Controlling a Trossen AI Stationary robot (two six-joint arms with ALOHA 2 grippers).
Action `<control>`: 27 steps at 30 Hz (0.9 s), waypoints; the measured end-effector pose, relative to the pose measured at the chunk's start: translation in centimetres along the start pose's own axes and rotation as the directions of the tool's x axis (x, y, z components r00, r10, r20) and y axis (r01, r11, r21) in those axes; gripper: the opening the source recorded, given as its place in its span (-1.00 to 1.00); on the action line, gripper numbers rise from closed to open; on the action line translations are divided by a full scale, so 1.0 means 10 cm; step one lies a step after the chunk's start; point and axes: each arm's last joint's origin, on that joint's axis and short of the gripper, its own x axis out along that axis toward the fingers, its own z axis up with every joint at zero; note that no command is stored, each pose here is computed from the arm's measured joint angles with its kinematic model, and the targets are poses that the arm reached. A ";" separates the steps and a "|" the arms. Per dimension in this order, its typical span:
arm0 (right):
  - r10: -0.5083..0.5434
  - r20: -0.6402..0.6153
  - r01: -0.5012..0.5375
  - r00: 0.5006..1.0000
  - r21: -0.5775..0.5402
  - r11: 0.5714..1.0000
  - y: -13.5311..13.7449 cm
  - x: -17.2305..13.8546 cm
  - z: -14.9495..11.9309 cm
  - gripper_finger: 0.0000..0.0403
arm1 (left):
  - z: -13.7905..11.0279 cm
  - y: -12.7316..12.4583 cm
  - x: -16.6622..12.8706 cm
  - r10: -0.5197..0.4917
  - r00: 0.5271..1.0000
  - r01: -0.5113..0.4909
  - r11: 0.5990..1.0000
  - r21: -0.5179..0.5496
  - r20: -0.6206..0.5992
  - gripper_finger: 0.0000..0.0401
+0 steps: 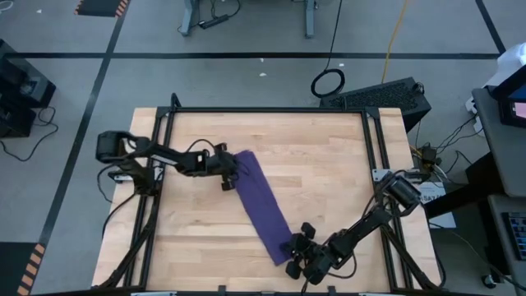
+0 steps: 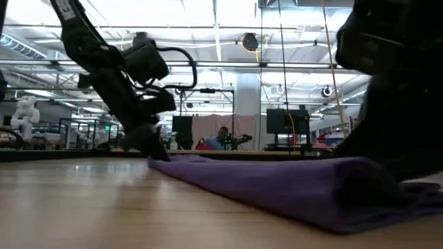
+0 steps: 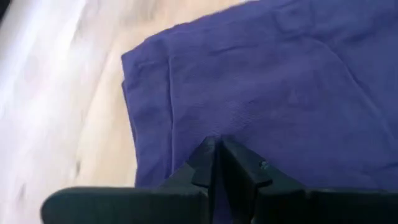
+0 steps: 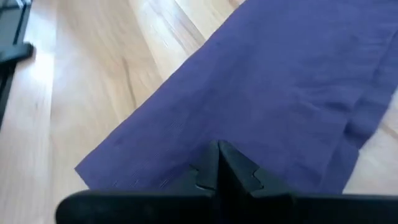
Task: Roll towel into tight, uniform cylinder
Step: Fold the purple towel on the table
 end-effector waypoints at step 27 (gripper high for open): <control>-0.048 0.067 0.062 0.997 -0.231 0.971 0.07 0.00 0.52 -1.00 | 0.13 -0.10 -0.47 -0.289 0.957 0.287 0.949 -0.127 0.003 -0.84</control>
